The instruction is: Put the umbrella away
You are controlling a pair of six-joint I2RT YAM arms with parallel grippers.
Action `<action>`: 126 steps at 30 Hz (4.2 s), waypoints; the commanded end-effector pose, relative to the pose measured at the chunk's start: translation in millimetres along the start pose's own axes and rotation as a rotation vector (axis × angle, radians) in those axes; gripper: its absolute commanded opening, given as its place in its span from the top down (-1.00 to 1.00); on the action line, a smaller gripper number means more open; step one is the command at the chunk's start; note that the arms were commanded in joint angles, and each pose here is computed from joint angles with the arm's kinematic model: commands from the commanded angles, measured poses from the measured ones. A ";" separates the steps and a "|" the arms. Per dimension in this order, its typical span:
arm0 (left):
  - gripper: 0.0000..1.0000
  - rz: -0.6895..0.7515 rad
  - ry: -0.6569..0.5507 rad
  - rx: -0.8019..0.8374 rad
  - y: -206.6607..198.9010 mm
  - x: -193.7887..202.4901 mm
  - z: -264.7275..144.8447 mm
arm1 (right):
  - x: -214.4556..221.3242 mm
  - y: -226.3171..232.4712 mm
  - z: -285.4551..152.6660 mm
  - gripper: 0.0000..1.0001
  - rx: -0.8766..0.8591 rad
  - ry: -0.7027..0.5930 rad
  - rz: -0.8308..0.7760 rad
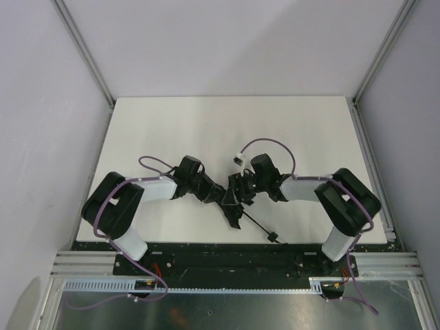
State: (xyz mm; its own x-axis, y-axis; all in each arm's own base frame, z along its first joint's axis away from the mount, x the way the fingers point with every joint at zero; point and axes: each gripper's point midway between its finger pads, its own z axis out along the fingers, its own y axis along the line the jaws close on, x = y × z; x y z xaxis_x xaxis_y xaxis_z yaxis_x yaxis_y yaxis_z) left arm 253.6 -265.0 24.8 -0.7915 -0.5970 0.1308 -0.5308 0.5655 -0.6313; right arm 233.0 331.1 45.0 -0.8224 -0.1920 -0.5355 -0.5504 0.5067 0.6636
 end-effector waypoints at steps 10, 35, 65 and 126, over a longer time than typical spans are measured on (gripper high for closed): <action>1.00 -0.064 0.008 -0.212 60.5 10.4 1.9 | 13.5 -11.3 -19.1 -0.99 0.571 -0.013 -0.491; -0.63 0.008 -0.019 -0.192 47.4 1.6 -2.3 | 12.9 -18.2 1.3 1.00 0.394 -0.041 -0.464; 0.99 0.064 -0.067 0.126 -8.9 -7.3 2.8 | -6.3 21.7 -31.1 -0.42 0.165 -0.098 -0.196; 1.00 0.437 -0.154 1.465 -300.9 22.1 -294.6 | -143.9 110.8 -154.4 -0.37 -0.498 -0.514 1.175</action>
State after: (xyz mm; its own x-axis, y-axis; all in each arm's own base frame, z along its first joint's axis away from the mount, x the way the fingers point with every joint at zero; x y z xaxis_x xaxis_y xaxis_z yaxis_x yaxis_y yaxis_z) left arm 320.9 -292.6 390.8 -0.7563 -0.6054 -0.2481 0.4445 -0.1972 -0.8738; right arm 271.0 281.4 262.1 -0.7366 0.5348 0.4140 0.3764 -0.1844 0.9079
